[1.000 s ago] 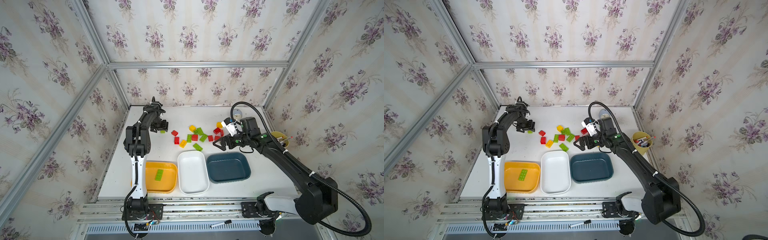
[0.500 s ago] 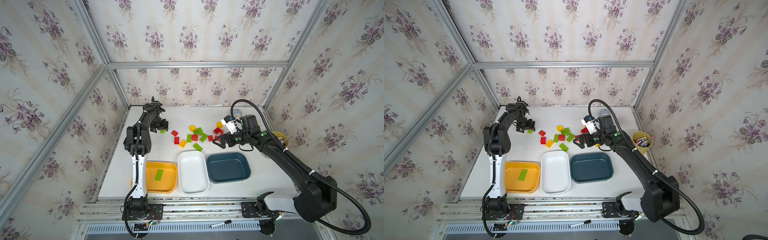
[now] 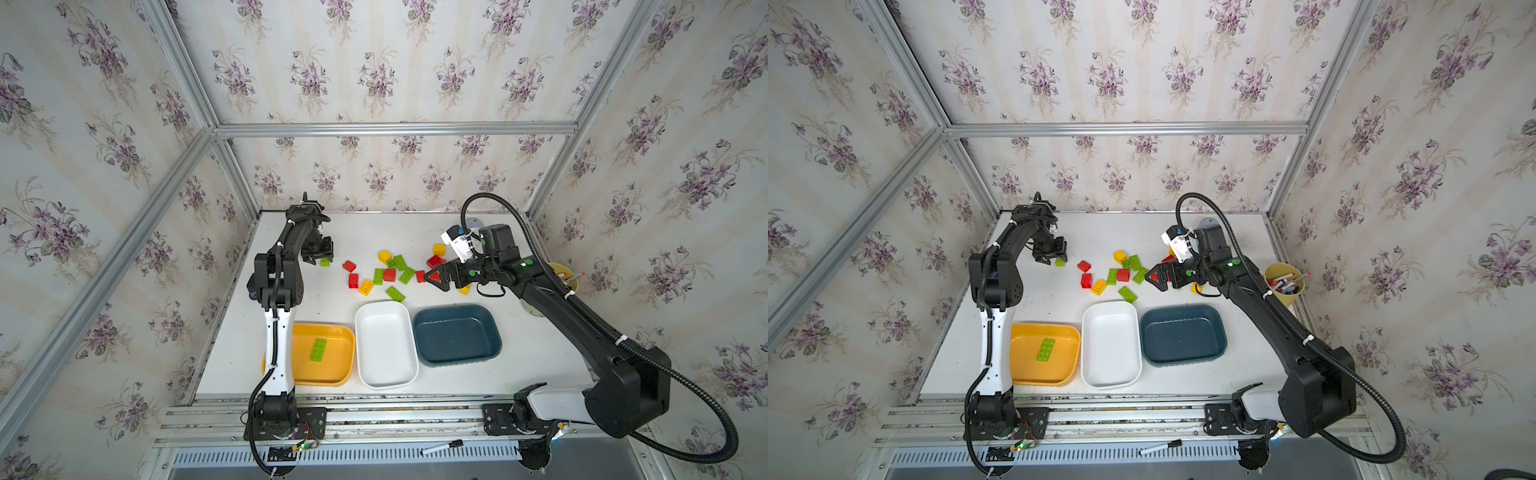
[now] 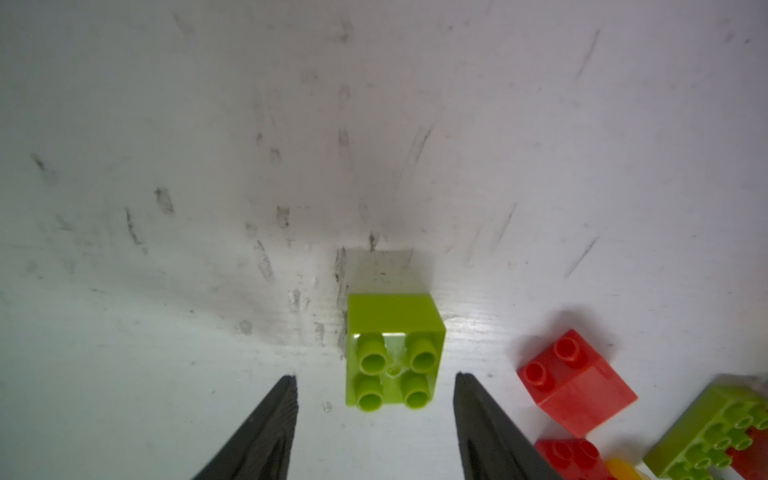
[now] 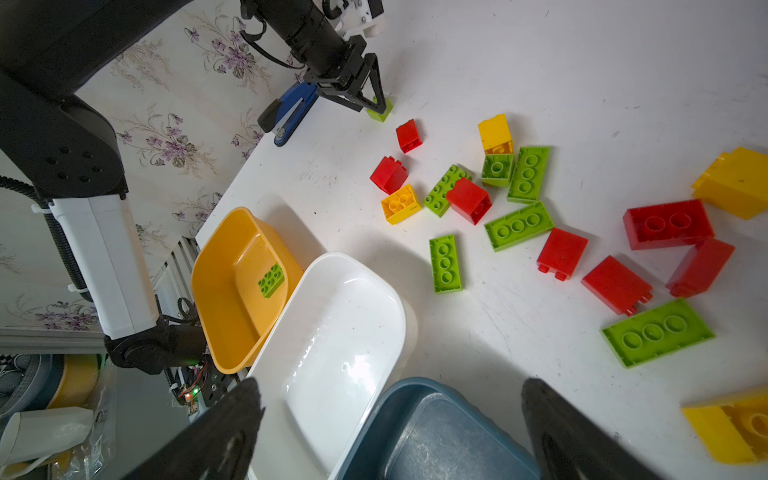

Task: Sort the legos into containers by color
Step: 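Lower the left gripper and close it on the small green brick, then carry the small green brick with the left gripper into the yellow tray, then move the left gripper to the small red 2x2 brick and close on it, then carry the red brick with the left gripper and drop it into the white tray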

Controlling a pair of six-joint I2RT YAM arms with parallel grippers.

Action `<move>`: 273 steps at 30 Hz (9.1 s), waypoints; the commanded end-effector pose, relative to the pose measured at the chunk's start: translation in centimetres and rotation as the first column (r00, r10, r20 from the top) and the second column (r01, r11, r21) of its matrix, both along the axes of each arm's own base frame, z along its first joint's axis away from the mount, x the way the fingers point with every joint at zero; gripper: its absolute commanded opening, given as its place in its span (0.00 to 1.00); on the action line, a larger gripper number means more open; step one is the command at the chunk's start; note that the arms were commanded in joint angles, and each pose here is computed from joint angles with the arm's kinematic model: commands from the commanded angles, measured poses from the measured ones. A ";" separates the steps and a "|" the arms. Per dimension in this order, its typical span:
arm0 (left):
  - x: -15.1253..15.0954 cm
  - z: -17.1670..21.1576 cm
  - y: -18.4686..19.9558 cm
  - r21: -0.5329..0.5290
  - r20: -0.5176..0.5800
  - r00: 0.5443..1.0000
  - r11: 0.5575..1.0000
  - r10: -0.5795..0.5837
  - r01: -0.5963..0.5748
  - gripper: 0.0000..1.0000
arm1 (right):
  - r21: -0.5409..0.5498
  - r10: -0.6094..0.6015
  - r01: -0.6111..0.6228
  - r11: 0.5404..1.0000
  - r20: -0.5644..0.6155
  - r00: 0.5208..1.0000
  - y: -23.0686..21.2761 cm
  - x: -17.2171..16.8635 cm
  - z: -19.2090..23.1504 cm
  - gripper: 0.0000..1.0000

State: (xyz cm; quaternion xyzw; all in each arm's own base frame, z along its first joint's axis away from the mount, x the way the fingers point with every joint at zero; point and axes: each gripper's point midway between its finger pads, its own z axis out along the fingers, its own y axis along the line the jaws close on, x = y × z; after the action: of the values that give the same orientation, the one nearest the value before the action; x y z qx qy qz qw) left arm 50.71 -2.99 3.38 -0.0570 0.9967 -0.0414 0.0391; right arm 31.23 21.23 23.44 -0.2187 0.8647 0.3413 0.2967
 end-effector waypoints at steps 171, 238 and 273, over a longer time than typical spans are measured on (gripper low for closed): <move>-30.4 5.3 0.5 0.018 0.054 0.969 0.970 0.241 -0.243 0.43 | 0.146 0.110 -0.110 0.983 0.005 0.994 1.8 -2.1 1.0 1.00; -2.2 -1.7 -8.8 -0.039 0.021 0.940 0.940 0.341 -0.340 0.70 | 0.125 0.035 -0.035 0.991 0.005 0.999 -1.0 -0.7 -0.4 1.00; -5.4 8.3 -8.6 -0.051 0.132 0.976 0.984 0.175 -0.169 0.34 | 0.155 0.011 -0.012 0.988 0.002 1.000 -2.1 -0.2 -0.5 1.00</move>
State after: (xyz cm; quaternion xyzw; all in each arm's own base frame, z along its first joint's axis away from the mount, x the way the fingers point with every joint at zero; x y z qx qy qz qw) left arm 47.23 -11.32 10.68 -0.1620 0.9779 -0.0591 0.1182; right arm 30.81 19.00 22.15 -0.1894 0.8447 0.4038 0.2958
